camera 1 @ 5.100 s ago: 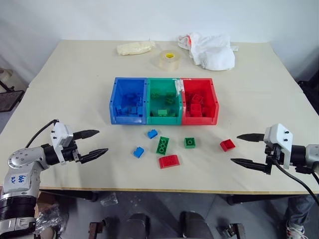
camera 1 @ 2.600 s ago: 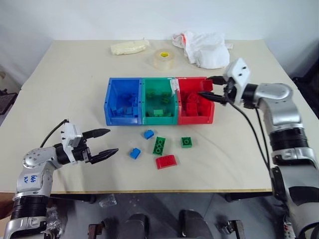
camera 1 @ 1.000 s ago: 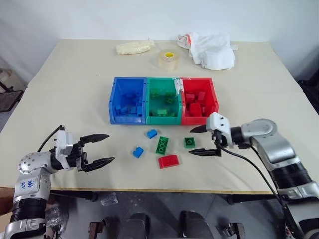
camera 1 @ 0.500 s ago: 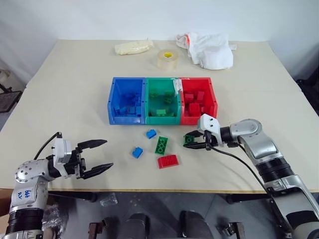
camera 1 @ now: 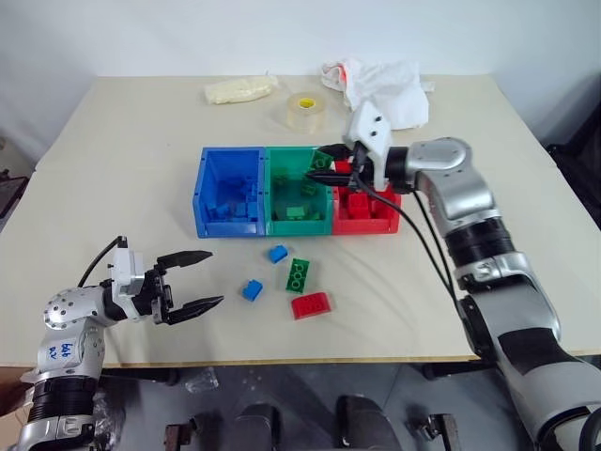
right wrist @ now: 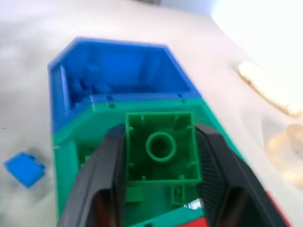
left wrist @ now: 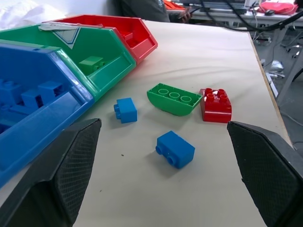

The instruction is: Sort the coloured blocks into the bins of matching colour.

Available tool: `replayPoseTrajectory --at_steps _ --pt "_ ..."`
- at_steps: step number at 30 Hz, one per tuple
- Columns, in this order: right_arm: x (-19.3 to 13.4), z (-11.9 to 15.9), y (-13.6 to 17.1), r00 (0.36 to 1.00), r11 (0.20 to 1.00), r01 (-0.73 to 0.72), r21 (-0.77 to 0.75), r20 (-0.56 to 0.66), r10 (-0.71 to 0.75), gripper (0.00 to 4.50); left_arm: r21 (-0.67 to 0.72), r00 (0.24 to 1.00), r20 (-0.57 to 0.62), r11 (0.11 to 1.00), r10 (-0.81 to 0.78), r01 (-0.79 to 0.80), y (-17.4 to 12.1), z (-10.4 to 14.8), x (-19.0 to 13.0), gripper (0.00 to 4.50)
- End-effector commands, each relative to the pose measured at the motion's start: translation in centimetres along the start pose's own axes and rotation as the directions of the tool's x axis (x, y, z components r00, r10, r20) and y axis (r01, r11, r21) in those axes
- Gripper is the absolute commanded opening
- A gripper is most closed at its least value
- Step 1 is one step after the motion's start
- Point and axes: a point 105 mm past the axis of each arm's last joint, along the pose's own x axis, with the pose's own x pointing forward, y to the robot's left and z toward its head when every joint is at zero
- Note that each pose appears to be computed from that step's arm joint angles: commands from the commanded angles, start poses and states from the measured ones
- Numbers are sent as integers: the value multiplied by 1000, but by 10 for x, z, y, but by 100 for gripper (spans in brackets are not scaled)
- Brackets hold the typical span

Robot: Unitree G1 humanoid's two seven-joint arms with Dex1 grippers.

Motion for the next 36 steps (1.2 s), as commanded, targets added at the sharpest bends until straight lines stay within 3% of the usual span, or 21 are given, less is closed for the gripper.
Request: replayPoseTrajectory --at_steps 1,5,9,16,21,27,31,36 --pt "6 9 -12 998 998 54 -38 25 -53 323 36 1000 22 999 -19 18 -1 5 7 450" --pt "6 11 -11 998 997 38 -66 44 -35 449 35 999 31 999 -30 28 -4 5 10 450" --pt "-5 15 -6 997 996 -20 -81 76 26 449 30 999 32 999 -36 35 -5 4 10 450" --pt "-78 -4 47 958 960 -273 -58 75 277 449 22 999 20 999 -29 29 2 2 4 450" --pt "-148 -42 75 953 957 -282 71 -90 288 449 7 1000 -14 1000 -14 14 6 -2 -8 450" --pt "-209 -83 93 917 960 -198 200 -307 253 449 1 1000 -26 1000 3 -3 8 -3 -17 450" --pt "-208 -79 96 918 962 -198 187 -309 249 449 1 1000 -28 1000 4 -4 8 -3 -18 450" --pt "-169 -65 108 918 947 -282 156 -242 313 449 12 1000 -25 1000 0 0 8 -1 -17 450"
